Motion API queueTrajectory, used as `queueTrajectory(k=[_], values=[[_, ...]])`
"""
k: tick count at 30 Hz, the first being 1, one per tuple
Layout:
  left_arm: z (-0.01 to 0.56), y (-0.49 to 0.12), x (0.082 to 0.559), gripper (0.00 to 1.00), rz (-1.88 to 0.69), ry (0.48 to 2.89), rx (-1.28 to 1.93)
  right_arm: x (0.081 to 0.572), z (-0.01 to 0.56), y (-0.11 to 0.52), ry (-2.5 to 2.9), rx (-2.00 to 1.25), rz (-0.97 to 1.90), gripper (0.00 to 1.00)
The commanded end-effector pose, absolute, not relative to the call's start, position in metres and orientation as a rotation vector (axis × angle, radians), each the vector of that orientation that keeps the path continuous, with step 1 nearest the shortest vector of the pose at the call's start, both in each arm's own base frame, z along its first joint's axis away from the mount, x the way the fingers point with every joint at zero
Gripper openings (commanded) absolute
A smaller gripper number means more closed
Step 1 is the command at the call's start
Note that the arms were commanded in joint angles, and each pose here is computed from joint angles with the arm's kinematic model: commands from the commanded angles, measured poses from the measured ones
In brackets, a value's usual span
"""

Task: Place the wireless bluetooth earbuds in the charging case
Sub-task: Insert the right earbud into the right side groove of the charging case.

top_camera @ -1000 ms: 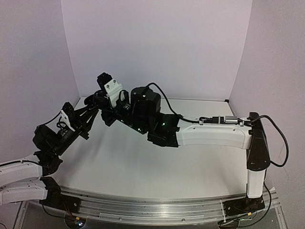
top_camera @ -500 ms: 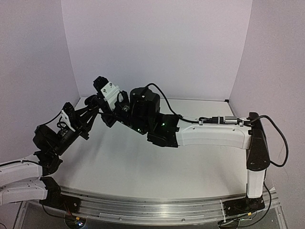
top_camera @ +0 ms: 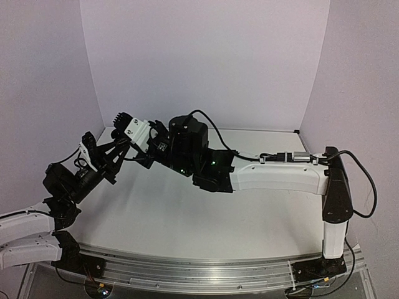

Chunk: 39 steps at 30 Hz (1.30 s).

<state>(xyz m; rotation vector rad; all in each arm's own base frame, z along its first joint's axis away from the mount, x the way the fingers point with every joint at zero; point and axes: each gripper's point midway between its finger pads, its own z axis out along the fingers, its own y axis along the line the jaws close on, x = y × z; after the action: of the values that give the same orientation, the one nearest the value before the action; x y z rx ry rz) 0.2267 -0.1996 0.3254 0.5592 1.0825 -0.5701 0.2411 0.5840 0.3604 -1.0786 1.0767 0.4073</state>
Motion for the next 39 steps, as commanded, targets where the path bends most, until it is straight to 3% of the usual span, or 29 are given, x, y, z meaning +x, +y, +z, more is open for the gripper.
queueTrajectory(k=[1, 24, 39], values=[[0.39, -0.186, 0.207, 0.0, -0.63, 0.9, 0.48, 0.242, 0.328, 0.583, 1.131, -1.172, 0.399, 0.0], [0.387, -0.194, 0.204, 0.0, -0.621, 0.886, 0.545, 0.259, 0.334, 0.584, 1.26, -1.025, 0.449, 0.2], [0.385, -0.198, 0.205, 0.0, -0.63, 0.894, 0.56, 0.262, 0.332, 0.586, 1.3, -1.006, 0.459, 0.2]])
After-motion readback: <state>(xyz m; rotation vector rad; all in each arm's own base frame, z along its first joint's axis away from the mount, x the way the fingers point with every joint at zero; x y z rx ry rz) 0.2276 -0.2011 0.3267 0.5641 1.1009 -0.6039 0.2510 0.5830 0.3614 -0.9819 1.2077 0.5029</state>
